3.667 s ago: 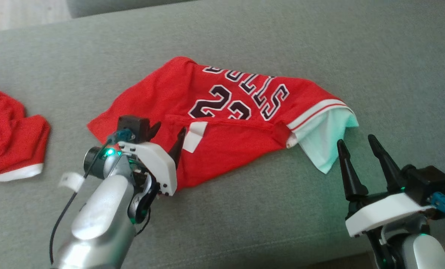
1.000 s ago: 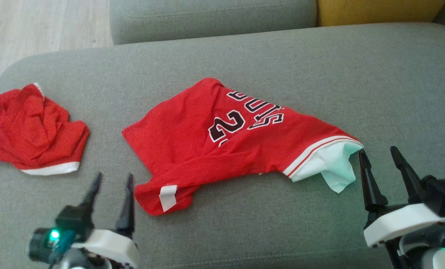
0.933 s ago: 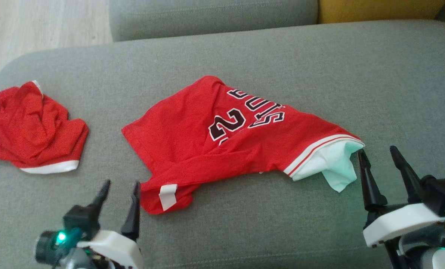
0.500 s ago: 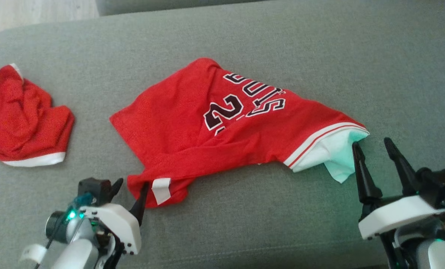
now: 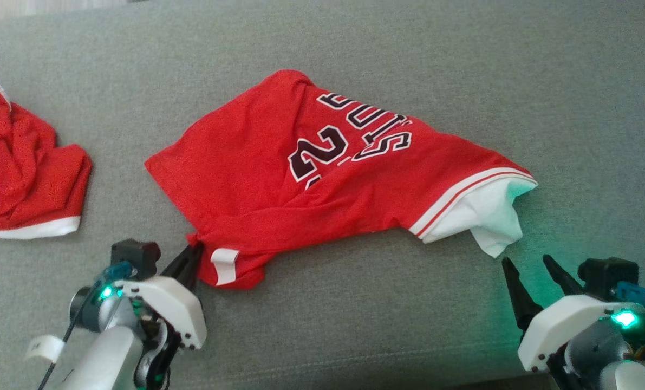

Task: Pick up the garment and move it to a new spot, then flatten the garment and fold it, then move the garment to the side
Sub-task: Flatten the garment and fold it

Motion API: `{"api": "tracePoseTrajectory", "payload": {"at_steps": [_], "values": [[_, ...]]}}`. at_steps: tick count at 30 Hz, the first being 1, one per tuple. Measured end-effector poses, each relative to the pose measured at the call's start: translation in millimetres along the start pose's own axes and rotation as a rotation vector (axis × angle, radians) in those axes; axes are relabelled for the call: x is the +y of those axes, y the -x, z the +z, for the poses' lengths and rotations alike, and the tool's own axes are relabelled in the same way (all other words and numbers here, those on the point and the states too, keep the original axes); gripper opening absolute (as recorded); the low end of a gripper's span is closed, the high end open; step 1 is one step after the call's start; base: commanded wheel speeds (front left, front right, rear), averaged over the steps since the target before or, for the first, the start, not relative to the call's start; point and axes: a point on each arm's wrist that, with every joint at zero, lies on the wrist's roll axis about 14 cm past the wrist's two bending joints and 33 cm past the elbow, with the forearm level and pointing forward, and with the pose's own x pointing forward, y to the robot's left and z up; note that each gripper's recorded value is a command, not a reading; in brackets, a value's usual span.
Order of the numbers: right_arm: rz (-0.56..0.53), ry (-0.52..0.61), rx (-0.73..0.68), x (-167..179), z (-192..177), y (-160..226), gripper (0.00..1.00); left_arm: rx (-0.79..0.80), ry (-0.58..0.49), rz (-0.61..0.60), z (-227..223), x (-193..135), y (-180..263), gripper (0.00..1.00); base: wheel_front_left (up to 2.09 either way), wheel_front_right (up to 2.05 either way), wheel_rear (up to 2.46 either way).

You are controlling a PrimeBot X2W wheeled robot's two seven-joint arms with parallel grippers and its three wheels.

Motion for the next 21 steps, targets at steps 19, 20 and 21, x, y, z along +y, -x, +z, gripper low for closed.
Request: {"api": "tracePoseTrajectory", "payload": {"at_steps": [19, 20, 21], "values": [[0.056, -0.008, 0.156, 15.2, -11.7, -44.2, 0.0, -0.098, 0.054, 0.023, 14.4, 7.8, -11.4, 0.0, 0.0, 0.0, 0.0], [0.062, -0.022, 0.147, 16.0, -10.1, -43.6, 0.0, -0.112, 0.058, 0.026, 16.8, 8.2, -10.4, 0.0, 0.0, 0.0, 0.0], [0.065, -0.029, 0.143, 16.5, -9.2, -42.6, 0.0, -0.13, 0.064, 0.033, 19.6, 10.0, -8.8, 0.0, 0.0, 0.0, 0.0]]}}
